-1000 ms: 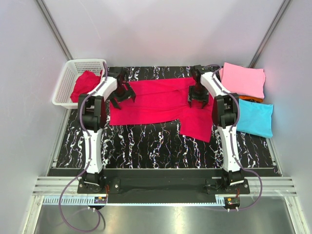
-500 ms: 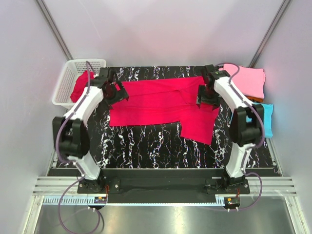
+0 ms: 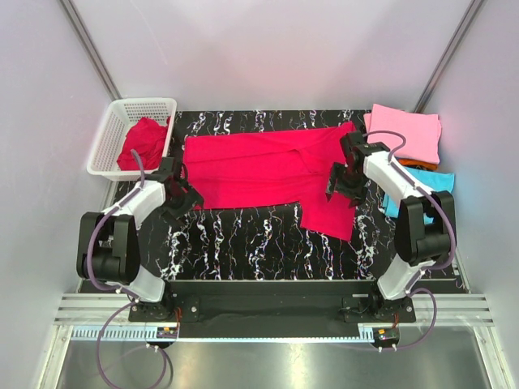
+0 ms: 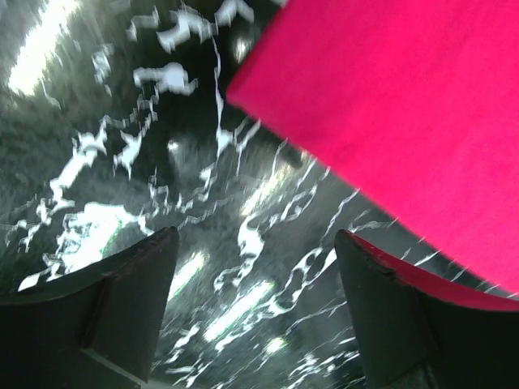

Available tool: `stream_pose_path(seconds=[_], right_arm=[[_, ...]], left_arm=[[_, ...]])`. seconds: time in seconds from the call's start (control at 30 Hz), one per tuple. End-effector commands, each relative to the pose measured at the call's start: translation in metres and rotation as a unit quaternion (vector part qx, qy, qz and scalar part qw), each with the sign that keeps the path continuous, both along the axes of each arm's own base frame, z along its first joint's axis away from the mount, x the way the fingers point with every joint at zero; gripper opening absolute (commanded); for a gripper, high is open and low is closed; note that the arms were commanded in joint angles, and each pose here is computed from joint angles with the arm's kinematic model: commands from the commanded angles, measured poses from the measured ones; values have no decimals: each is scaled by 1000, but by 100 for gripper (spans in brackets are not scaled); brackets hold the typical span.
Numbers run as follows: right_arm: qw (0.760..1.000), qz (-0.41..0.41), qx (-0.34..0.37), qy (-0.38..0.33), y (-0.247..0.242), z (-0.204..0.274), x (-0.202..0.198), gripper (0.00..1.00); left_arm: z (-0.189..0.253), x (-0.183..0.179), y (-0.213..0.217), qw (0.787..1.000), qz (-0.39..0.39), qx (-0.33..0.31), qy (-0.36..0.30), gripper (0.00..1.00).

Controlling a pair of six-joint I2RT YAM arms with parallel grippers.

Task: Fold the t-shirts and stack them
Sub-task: Fold the tshirt

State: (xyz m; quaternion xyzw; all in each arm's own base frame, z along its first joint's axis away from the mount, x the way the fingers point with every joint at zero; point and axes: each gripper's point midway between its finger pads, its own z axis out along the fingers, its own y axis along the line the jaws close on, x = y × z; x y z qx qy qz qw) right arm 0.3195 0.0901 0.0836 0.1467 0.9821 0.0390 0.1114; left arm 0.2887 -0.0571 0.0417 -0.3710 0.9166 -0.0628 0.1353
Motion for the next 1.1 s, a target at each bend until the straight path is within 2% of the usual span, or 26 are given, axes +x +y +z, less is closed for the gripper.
stream_pose_path(seconds=[0.0,0.3,0.4,0.5,0.57,0.83,0.87,1.0,1.07], right_arm=[[998,-8,36,-45,9,21,4,74],[999,-11,44,-30,10,15,-12,74],[998,-13,46,-28,10,15,-13,74],[999,-14,44,-24,10,13,-15,75],[999,-16,42,-23,9,12,-15,75],[999,-23,38,-22,7,14,-15,74],[999,-24,39,-21,8,13,-16,74],[999,-25,38,-14,8,10,-18,74],[999,-27,37,-15,6,11,-19,74]], left_arm=[[27,42,7,994,43,-11,-96,81],[18,57,39,991,83,46,-93,79],[11,62,40,991,86,49,-91,75],[4,66,39,991,86,44,-87,66],[2,69,37,992,84,38,-88,63],[-3,72,39,993,83,42,-77,58],[-6,72,40,993,84,43,-74,56],[-9,73,37,994,84,34,-68,39],[-7,72,37,994,84,34,-69,35]])
